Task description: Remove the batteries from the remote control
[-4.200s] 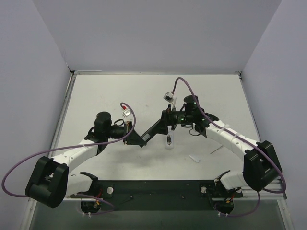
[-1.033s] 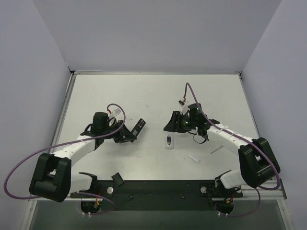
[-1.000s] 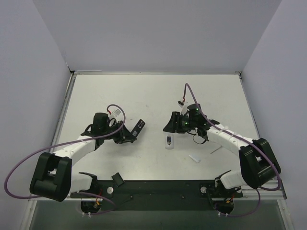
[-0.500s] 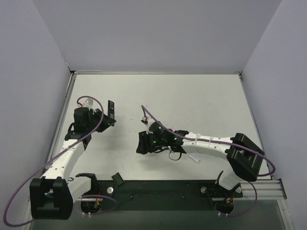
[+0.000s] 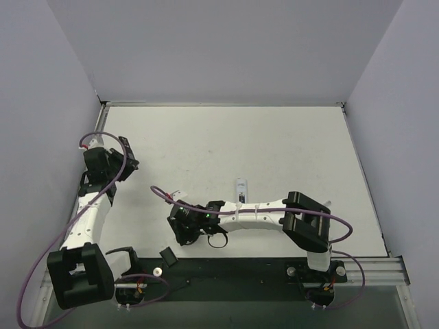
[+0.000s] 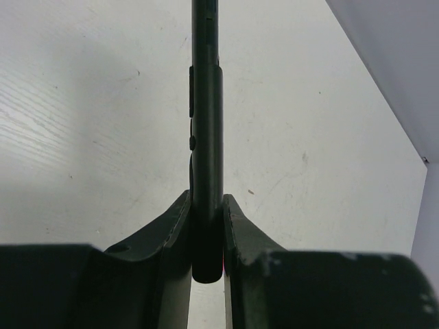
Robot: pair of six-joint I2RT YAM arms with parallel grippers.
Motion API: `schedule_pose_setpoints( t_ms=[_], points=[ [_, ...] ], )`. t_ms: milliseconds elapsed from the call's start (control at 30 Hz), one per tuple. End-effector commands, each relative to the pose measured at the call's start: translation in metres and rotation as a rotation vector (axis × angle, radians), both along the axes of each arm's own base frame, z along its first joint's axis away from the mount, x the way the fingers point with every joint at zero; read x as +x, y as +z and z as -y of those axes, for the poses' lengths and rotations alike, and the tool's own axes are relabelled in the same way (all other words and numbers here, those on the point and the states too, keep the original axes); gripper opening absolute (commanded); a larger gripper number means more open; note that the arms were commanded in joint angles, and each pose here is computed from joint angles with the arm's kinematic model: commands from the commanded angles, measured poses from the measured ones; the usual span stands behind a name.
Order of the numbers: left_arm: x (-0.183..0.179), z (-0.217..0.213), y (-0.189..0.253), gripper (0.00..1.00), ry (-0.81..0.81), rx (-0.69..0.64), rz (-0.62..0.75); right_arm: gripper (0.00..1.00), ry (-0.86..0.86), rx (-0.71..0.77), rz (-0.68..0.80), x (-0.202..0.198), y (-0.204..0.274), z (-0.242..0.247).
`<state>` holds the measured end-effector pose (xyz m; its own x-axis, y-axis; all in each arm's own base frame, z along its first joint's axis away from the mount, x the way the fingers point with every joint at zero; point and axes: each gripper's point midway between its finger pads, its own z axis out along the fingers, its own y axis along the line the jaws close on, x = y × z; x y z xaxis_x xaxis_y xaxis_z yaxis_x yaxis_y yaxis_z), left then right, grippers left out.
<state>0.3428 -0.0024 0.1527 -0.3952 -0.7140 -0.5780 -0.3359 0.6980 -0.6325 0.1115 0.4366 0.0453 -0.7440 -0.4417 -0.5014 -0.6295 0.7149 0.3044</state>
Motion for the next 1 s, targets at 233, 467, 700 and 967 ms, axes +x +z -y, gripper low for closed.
schedule_pose_setpoints(
  t_ms=[233,467,700,967],
  points=[
    [0.039,-0.044,0.034,0.0,0.088,-0.079,0.134,0.39,0.074,-0.091,0.022,-0.032,-0.002,-0.021],
    [0.04,-0.057,0.04,0.0,0.124,-0.055,0.147,0.37,-0.008,-0.209,0.04,-0.029,-0.014,-0.024],
    [0.034,-0.071,0.043,0.0,0.155,-0.086,0.153,0.34,-0.037,-0.25,-0.01,-0.036,-0.026,-0.024],
    [0.032,-0.068,0.04,0.0,0.155,-0.111,0.152,0.27,-0.059,-0.304,-0.066,-0.035,-0.042,-0.024]
  ],
)
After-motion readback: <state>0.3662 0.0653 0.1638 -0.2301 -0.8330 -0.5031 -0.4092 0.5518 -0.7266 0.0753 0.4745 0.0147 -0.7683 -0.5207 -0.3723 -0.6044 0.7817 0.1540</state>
